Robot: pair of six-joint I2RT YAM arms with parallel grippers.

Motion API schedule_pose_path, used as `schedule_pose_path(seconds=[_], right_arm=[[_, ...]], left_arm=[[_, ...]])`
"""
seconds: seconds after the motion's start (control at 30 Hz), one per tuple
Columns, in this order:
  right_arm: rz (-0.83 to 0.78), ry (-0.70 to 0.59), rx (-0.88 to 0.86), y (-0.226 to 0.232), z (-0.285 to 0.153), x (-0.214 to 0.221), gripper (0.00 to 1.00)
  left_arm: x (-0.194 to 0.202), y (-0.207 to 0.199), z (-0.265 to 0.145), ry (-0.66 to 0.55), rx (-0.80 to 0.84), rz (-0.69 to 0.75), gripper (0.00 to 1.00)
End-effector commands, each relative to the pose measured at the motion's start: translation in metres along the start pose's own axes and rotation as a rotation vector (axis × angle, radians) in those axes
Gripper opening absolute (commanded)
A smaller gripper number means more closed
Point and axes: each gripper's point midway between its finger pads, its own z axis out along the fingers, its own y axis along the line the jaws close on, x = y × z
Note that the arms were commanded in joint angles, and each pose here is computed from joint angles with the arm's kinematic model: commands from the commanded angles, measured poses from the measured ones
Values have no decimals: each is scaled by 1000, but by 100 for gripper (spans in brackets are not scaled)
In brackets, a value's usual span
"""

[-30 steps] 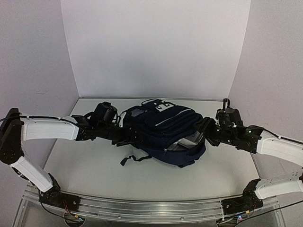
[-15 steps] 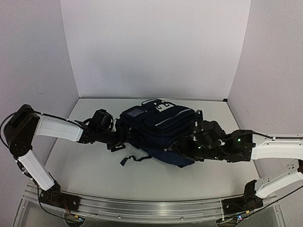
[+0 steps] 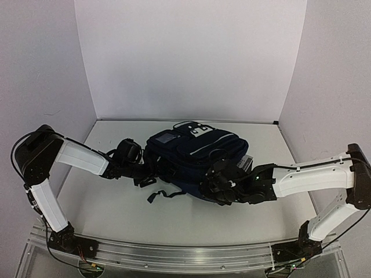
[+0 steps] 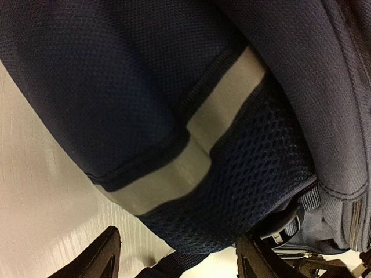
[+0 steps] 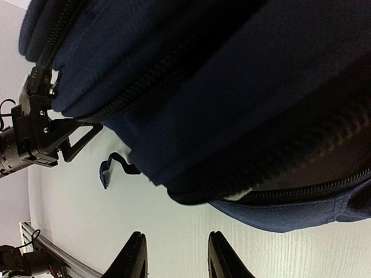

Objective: Pack the student bag
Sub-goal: Zip the student bag at the center of the board.

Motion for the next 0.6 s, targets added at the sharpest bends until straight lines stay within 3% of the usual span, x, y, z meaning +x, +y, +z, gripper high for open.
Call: schedule_pose_path(seconds=[0.0,0.13,0.37,0.57], right_arm=[[64,-73,-24,16,2,-15,35],[64,-81,-5,15,10,-14,35],[80,-126,55,6,25,-16,34],[75,-155,93,1,38,-20,33]], left_arm=[[-23,-9,6,-72,17,4,59],[-27,-11,9,-85,21,12,48],[-34,-8,8,-118,-10,32,17],[-34,-9,8,-115,-8,43,1]])
